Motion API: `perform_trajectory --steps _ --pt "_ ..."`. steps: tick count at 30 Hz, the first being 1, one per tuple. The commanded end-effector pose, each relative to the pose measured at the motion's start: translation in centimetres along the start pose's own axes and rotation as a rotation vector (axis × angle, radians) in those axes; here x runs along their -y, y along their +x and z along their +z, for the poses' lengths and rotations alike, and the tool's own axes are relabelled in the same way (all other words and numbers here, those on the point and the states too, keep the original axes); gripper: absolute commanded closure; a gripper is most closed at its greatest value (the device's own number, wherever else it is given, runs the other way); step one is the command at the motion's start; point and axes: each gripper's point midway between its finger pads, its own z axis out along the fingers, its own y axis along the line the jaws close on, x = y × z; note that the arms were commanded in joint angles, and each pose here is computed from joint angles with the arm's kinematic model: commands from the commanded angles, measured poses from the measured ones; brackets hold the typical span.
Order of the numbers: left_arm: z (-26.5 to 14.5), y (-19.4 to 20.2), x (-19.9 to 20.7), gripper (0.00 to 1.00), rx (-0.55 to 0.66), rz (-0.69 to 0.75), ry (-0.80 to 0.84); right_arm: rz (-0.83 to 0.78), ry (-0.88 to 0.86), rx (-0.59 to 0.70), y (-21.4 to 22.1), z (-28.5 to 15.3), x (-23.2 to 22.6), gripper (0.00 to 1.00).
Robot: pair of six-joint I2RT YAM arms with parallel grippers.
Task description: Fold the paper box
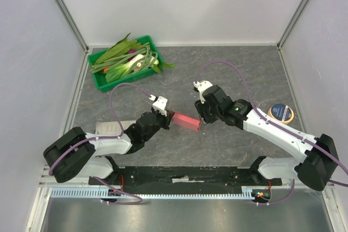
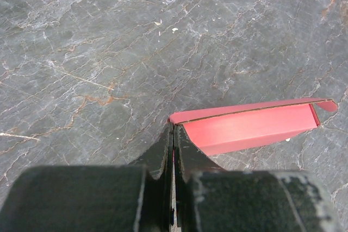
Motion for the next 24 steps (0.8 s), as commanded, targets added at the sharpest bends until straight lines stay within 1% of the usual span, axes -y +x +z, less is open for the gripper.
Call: perform_trajectory --steps 1,2,4,5,8,15,18,21,24 --pt "-0.9 3.9 -0.8 0.98 -0.130 0.013 -0.041 0.053 0.002 -0.014 0.9 -0.8 -0.1 0.53" --pt "-0.9 3.8 -0.8 0.98 -0.129 0.013 -0.039 0.055 -0.008 -0.017 0.9 -0.8 -0.3 0.62" --pt "-0.8 3.9 -0.6 0.98 -0.136 0.020 -0.039 0.052 -0.020 -0.047 1.4 -0.3 -0.6 0.66" --pt "-0.8 3.8 -0.6 0.98 -0.133 0.023 -0.042 0.051 -0.023 -0.053 1.6 -0.3 -0.7 0.67" --pt "-0.8 3.8 -0.6 0.98 -0.135 0.026 -0.044 0.041 -0.028 -0.071 2.3 0.2 -1.0 0.64" --pt "-0.7 3.8 -0.3 0.98 -0.136 0.033 -0.041 0.011 -0.035 -0.064 2.5 0.7 -2.3 0.64" --pt "-0.7 3.8 -0.3 0.98 -0.137 0.036 -0.040 -0.005 -0.007 -0.063 2.4 1.0 -2.3 0.63" --pt "-0.7 3.9 -0.2 0.98 -0.138 0.041 -0.040 -0.015 0.003 -0.065 2.3 1.3 -2.6 0.65" --pt "-0.7 3.8 -0.3 0.98 -0.135 0.042 -0.043 -0.034 0.052 -0.069 2.5 1.7 -2.1 0.66"
